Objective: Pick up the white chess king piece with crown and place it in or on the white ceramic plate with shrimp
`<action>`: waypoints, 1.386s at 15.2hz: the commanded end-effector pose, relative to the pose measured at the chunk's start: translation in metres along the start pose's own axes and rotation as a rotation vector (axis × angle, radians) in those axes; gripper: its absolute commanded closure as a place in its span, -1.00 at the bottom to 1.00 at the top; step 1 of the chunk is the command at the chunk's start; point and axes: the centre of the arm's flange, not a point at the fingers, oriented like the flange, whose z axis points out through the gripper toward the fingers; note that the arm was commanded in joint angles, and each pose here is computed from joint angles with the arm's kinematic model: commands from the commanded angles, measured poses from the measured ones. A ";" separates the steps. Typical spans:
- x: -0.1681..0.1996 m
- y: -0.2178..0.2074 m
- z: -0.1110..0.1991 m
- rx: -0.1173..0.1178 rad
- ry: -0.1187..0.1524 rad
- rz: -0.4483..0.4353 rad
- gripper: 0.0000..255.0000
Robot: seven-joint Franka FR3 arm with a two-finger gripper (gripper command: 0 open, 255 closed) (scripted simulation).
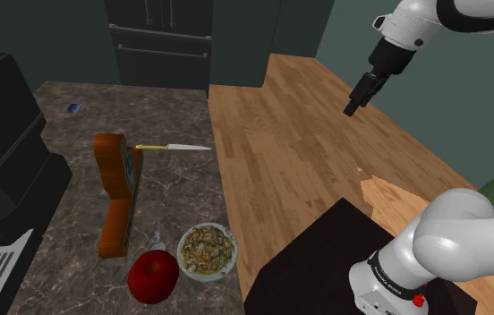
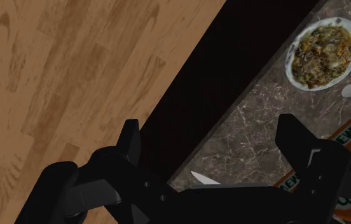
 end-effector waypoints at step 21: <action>0.134 -0.188 0.156 0.005 -0.196 0.004 -1.00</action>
